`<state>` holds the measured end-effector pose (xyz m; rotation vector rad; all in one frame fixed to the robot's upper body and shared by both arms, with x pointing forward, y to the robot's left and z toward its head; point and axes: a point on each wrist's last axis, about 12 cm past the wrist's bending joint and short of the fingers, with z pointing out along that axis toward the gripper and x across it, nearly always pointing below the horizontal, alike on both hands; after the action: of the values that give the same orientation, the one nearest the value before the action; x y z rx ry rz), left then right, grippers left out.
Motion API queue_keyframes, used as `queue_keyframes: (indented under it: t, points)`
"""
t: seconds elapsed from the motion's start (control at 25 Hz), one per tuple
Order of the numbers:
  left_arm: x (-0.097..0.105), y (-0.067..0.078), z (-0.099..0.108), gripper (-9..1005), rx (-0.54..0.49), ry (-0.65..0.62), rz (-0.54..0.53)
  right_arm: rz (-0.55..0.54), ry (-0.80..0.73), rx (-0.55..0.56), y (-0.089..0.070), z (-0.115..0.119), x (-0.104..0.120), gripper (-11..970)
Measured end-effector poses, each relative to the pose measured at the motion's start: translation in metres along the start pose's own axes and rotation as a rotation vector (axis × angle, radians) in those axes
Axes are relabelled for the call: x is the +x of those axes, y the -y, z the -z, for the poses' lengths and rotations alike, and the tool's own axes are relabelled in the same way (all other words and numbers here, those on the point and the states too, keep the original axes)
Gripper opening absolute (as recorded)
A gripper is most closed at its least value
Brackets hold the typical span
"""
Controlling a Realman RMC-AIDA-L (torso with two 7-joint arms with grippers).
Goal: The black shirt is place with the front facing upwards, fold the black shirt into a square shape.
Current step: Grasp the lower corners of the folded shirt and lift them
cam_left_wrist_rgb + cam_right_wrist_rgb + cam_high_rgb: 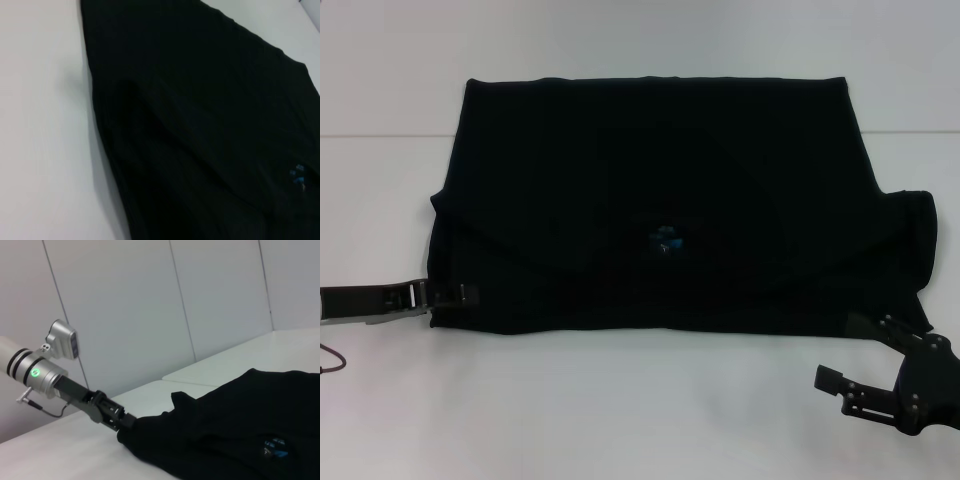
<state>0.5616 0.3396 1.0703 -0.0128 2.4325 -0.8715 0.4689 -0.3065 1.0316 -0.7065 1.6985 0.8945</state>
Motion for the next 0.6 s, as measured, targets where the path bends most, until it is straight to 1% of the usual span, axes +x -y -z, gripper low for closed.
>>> queue_keyframes:
  t: [0.12,0.32,0.36,0.4,0.44,0.48,0.52,0.56,0.6]
  points:
    - [0.000,0.000,0.000,713,-0.002,-0.004,-0.006,-0.012,0.004,0.006,0.000,0.002,0.000,943]
    - [0.000,0.000,0.000,541,-0.001,-0.006,-0.012,-0.076,0.001,0.021,0.006,0.007,-0.004,943]
    - [-0.001,0.001,0.000,507,0.000,-0.006,-0.016,-0.101,-0.002,0.026,0.008,0.009,-0.006,943]
    - [-0.001,0.001,0.000,458,0.000,-0.005,-0.019,-0.171,-0.010,0.048,0.015,0.015,-0.012,943]
    - [-0.002,0.001,0.000,409,0.002,-0.003,-0.022,-0.171,-0.010,0.048,0.015,0.015,-0.012,943]
    - [-0.002,0.001,0.000,359,0.002,-0.002,-0.024,-0.210,-0.015,0.063,0.020,0.019,-0.017,943]
    - [-0.002,0.001,0.000,310,0.004,0.000,-0.025,-0.315,-0.038,0.101,0.032,0.030,-0.030,943]
    - [-0.002,0.001,0.000,261,0.004,0.001,-0.026,-0.315,-0.038,0.101,0.032,0.030,-0.030,943]
    - [-0.002,0.001,0.000,217,0.004,0.003,-0.025,-0.360,-0.053,0.121,0.038,0.036,-0.038,943]
